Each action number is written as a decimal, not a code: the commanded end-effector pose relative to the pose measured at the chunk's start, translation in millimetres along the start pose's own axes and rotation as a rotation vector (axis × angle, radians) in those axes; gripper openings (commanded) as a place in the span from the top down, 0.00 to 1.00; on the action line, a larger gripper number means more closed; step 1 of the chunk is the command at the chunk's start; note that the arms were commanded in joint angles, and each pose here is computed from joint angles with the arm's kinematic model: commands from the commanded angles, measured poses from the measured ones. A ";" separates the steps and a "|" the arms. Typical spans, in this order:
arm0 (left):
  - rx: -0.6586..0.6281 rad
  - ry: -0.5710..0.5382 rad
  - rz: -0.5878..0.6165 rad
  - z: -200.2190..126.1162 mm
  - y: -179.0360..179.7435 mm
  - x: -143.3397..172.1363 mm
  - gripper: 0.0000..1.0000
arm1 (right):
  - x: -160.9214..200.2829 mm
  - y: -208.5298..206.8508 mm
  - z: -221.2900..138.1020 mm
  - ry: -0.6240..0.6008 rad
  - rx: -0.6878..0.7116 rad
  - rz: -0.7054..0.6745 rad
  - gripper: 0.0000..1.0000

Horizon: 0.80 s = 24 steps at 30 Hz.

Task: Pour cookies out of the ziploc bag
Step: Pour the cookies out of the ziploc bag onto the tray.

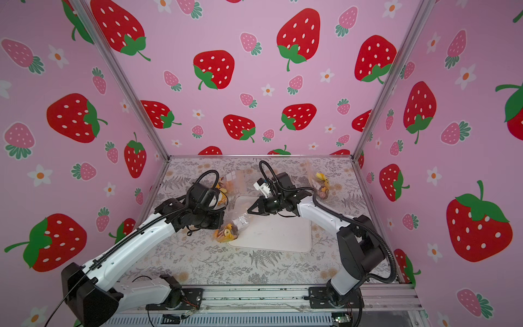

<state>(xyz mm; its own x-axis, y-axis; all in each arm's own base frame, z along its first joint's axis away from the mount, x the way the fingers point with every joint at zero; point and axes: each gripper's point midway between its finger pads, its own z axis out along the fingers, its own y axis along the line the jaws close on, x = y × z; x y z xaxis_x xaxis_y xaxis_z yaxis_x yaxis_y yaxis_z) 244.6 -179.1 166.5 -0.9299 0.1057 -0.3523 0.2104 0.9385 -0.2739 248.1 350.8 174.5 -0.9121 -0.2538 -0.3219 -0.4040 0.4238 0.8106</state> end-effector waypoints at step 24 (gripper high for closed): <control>0.105 0.108 0.057 105.0 -34.4 -61.8 1.00 | 11.4 -74.7 -39.2 -0.131 0.280 0.078 0.31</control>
<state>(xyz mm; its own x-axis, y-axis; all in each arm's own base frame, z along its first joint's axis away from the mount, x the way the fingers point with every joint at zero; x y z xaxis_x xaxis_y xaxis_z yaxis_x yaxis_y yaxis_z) 314.0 -244.2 91.2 -0.9542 0.1919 -0.2294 0.2617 0.9069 -0.3302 271.1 290.3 111.5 -0.9565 -0.1104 -0.2700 -0.2745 0.6546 0.7044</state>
